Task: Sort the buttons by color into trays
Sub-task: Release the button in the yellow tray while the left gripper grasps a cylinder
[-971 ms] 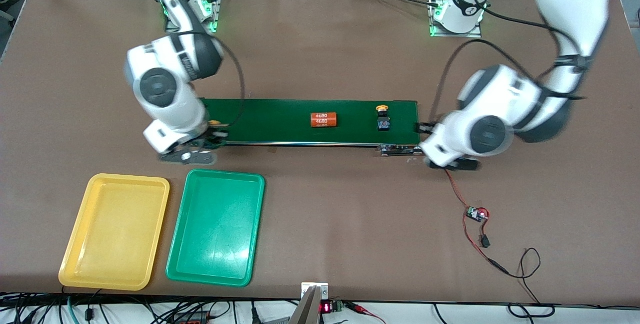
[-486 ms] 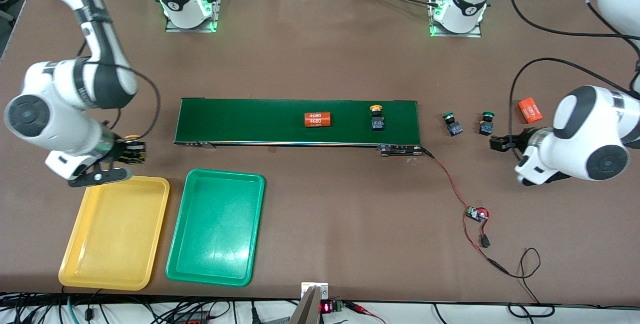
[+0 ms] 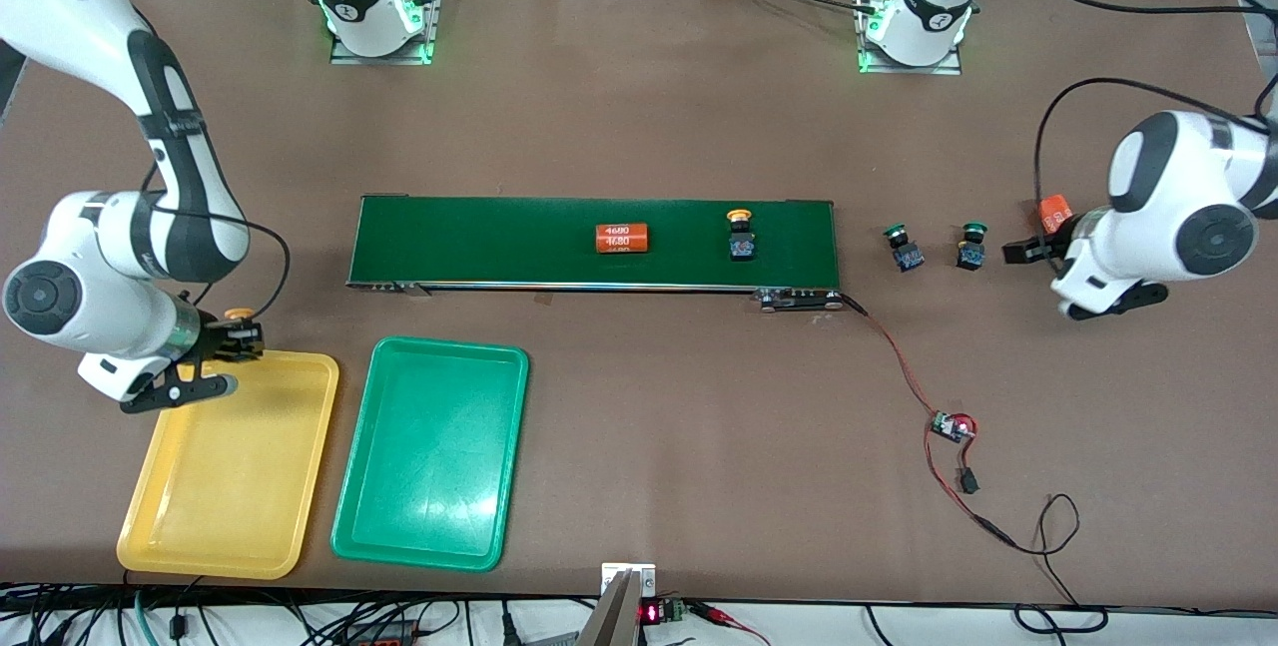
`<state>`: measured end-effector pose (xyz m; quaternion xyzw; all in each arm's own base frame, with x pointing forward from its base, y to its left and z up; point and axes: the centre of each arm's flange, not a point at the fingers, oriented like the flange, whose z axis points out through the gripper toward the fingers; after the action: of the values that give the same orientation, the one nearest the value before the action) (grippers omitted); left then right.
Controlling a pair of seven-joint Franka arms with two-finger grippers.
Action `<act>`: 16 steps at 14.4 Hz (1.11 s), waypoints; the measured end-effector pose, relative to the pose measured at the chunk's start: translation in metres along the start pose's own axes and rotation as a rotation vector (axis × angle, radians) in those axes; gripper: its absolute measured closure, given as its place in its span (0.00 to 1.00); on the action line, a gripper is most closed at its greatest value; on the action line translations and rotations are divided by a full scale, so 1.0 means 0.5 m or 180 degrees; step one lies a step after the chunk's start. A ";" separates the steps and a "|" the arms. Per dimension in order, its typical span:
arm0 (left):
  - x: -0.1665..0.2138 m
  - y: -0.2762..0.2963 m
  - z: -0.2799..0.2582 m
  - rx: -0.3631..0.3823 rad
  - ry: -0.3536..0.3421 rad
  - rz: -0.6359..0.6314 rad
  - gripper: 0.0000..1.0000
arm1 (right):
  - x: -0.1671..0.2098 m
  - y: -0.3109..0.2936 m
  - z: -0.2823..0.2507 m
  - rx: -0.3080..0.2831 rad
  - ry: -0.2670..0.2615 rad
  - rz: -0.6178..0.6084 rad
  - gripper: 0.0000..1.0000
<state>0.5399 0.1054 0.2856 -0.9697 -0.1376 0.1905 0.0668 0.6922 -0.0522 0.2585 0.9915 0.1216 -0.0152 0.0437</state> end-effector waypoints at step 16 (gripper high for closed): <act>-0.012 -0.195 0.273 -0.0778 0.0066 0.0137 0.18 | 0.030 0.092 0.135 -0.0137 0.0229 0.0176 0.59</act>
<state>0.4581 0.2070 0.1802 -0.9752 -0.1384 0.1638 -0.0546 0.7164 -0.0992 0.1945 0.9932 0.0960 0.0243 0.0610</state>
